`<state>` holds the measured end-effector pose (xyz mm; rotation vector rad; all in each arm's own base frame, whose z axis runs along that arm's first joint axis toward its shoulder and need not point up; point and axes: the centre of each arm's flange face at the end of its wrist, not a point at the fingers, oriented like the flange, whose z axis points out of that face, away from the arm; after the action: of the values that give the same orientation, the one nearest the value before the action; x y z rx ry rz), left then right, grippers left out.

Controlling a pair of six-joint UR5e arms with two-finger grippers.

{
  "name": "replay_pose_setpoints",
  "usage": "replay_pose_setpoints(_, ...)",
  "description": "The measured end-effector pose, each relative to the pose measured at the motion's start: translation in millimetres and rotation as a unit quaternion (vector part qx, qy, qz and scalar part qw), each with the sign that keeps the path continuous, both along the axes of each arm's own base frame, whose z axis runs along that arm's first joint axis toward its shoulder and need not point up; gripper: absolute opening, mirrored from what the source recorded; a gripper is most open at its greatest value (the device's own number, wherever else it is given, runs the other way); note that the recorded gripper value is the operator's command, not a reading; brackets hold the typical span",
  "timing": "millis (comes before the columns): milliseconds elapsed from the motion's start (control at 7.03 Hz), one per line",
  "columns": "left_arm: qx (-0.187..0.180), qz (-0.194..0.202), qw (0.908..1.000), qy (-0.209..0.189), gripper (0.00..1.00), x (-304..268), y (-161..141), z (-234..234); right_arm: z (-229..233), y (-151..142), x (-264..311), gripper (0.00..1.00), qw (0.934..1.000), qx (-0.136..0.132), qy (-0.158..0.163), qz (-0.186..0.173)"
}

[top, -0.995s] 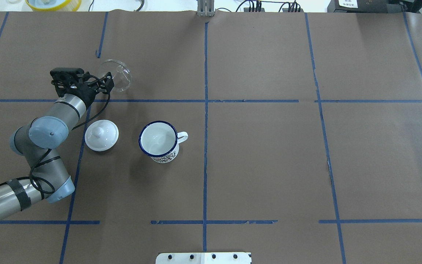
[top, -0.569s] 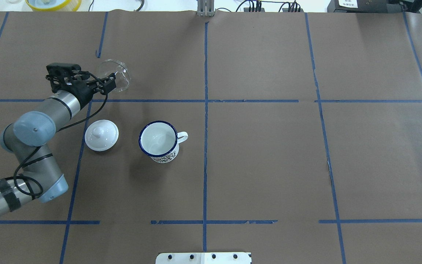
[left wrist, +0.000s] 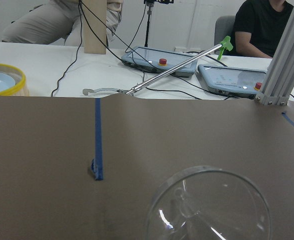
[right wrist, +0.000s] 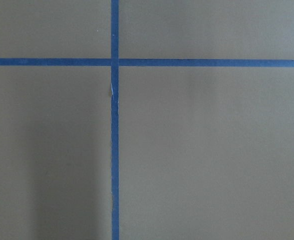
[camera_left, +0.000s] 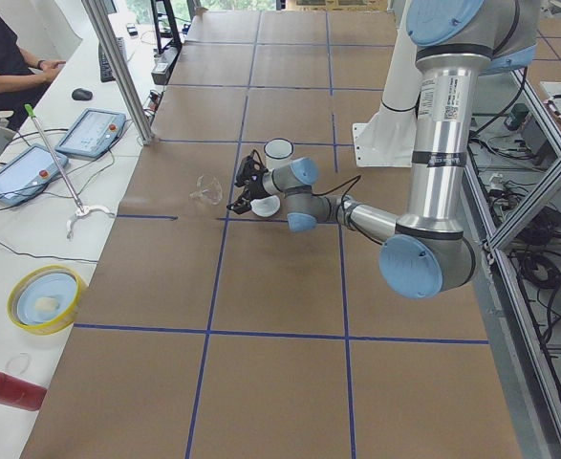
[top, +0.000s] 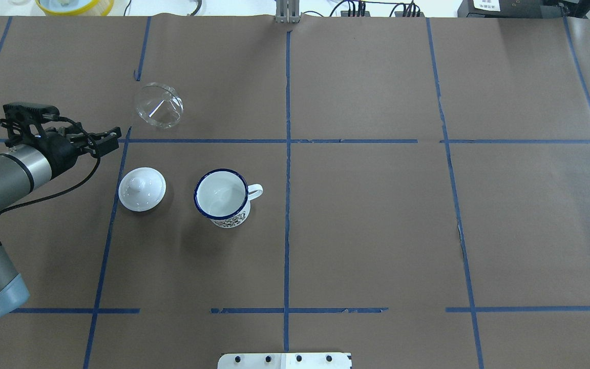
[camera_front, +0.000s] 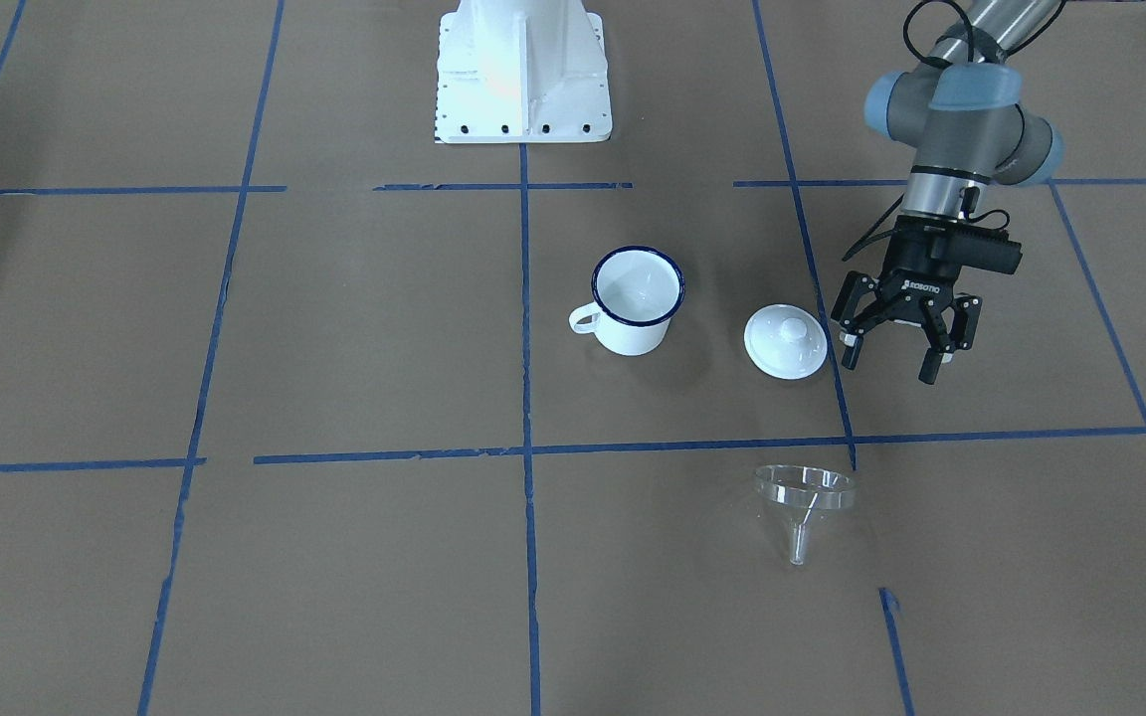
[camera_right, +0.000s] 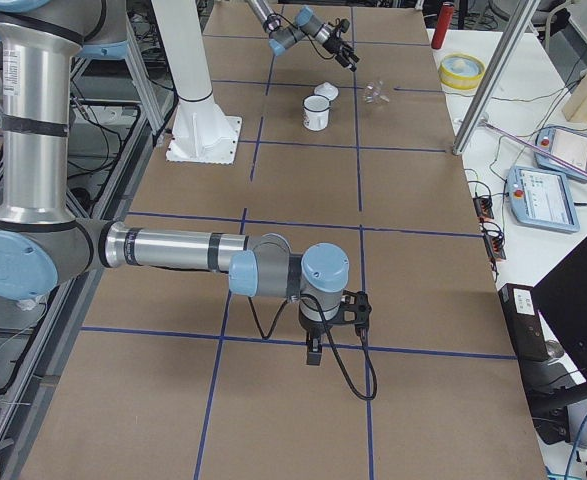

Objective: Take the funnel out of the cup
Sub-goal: 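Move the left gripper above the white round lid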

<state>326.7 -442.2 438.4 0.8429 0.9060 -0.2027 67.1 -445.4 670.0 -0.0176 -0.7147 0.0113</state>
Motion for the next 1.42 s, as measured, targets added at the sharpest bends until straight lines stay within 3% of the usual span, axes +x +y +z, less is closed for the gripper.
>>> replay_pose_setpoints(284, -0.071, 0.073, 0.9945, -0.025, 1.00, -1.6, 3.9, -41.9, 0.0, 0.0, 0.0, 1.00, 1.0000, 0.000, 0.000, 0.000)
replay_pose_setpoints(711, -0.178, 0.138, 0.9716, -0.072, 1.00, 30.0, -26.6, -86.0, 0.0, 0.0, 0.0, 1.00, 1.0000, 0.000, 0.000, 0.000)
replay_pose_setpoints(1137, -0.225, 0.171, 0.9547, -0.094, 1.00, 57.9, -40.3, -59.4, -0.1, -0.1, 0.0, 1.00, 1.0000, 0.000, 0.000, 0.000)
replay_pose_setpoints(1422, -0.239, 0.181, 0.9490, -0.099, 1.00, 63.4, -40.9, -47.2, -0.4, -0.5, 0.0, 1.00, 1.0000, 0.000, 0.000, 0.000)
